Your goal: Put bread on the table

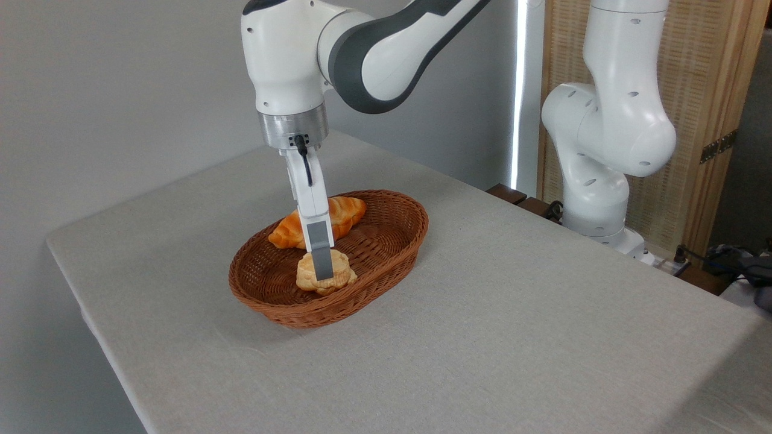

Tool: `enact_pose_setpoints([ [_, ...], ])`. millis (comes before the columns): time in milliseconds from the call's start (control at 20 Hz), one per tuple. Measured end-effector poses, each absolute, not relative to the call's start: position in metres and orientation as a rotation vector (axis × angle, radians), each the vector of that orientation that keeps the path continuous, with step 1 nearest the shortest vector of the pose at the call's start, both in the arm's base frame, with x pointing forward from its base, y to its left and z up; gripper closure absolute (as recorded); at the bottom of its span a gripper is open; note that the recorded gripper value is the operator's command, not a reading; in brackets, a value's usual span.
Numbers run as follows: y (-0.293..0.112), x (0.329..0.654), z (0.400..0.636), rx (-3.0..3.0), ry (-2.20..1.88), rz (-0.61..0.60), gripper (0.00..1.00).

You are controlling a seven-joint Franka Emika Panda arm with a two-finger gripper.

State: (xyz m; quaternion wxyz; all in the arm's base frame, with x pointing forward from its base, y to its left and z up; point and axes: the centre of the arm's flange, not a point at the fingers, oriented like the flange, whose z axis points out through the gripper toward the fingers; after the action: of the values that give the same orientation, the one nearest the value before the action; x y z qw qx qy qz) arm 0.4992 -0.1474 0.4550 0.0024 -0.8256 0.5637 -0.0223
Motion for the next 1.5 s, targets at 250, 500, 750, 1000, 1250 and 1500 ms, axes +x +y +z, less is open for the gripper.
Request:
enact_pose_setpoints([
  [250,-0.152,0.499,0.45,-2.583,1.781,-0.063,0.0],
  [500,-0.153,0.501,0.444,-2.579,1.782,-0.064,0.0],
  [750,-0.159,0.499,0.44,-2.539,1.807,-0.041,0.11],
  [1000,-0.16,0.499,0.439,-2.535,1.812,-0.039,0.4],
  [1250,-0.16,0.499,0.439,-2.535,1.812,-0.039,0.4],
  [1500,-0.16,0.499,0.439,-2.535,1.812,-0.039,0.35],
])
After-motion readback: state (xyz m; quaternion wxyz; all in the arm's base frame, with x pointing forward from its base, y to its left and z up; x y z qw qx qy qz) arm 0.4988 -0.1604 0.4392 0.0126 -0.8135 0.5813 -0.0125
